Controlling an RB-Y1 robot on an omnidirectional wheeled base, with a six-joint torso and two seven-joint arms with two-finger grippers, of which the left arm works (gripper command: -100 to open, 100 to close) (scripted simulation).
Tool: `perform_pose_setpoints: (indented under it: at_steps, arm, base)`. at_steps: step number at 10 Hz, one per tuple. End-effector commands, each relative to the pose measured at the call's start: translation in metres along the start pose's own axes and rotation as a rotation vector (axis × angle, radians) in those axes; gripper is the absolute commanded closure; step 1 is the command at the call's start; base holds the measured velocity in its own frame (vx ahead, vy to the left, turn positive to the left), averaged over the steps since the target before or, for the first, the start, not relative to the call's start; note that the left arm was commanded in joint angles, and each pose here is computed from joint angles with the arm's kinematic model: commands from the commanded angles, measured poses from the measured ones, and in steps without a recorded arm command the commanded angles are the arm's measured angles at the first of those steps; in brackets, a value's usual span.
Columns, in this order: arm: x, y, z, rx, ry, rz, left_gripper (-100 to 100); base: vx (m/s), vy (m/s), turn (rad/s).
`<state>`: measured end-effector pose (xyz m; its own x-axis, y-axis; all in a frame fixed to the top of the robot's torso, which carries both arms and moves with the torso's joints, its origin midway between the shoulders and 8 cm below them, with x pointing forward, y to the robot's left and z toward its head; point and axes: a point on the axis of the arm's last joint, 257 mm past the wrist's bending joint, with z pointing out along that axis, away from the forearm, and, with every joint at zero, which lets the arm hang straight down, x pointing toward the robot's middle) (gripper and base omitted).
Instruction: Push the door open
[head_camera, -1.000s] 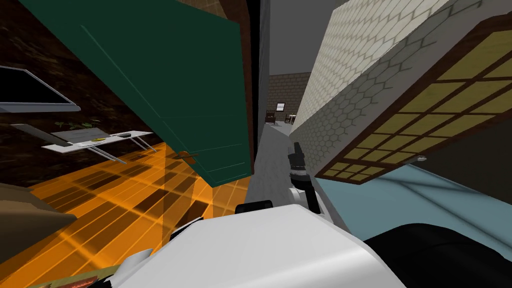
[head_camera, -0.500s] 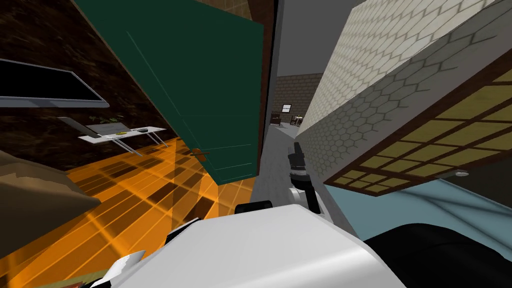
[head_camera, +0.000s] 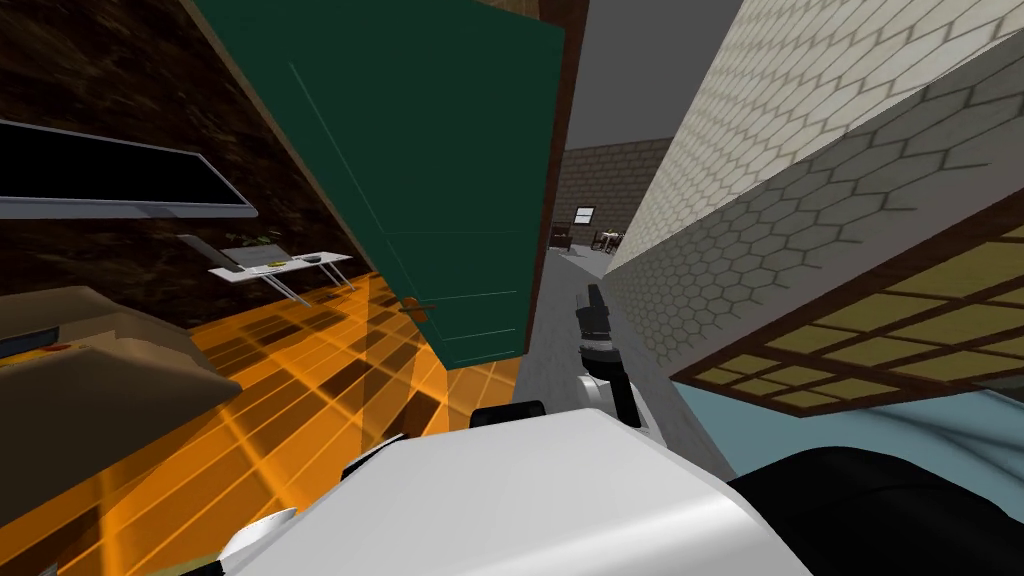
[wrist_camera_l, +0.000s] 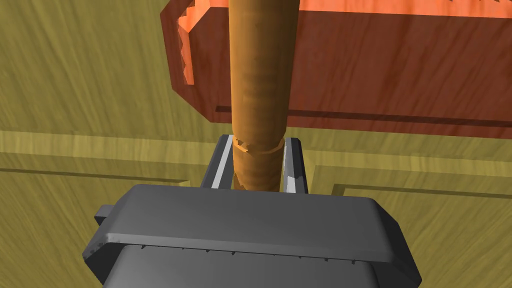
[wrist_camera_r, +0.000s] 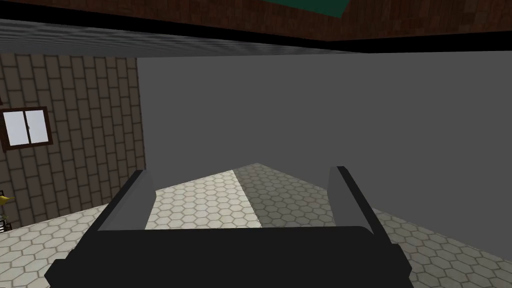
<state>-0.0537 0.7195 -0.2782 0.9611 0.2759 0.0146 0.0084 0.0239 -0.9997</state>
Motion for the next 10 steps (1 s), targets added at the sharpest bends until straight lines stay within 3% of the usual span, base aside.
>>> perform_pose_setpoints:
  at_steps: [1,2,3,5,10]
  arm:
    - [-0.016,0.004,-0.0057,-0.002,-0.027,0.006,100]
    - [-0.026,0.012,-0.0114,-0.017,-0.041,0.014,100]
    - [-0.021,0.012,-0.0109,-0.02,-0.032,0.012,100]
    - [0.0,-0.011,0.0046,0.027,-0.001,-0.008,100]
    - [0.017,-0.031,0.017,0.065,0.025,-0.023,100]
  base:
    - [0.1,0.154,0.116]
    - [0.095,0.15,0.073]
    - [0.041,0.055,0.036]
    - [0.057,0.07,0.171]
    - [0.034,0.107,0.11]
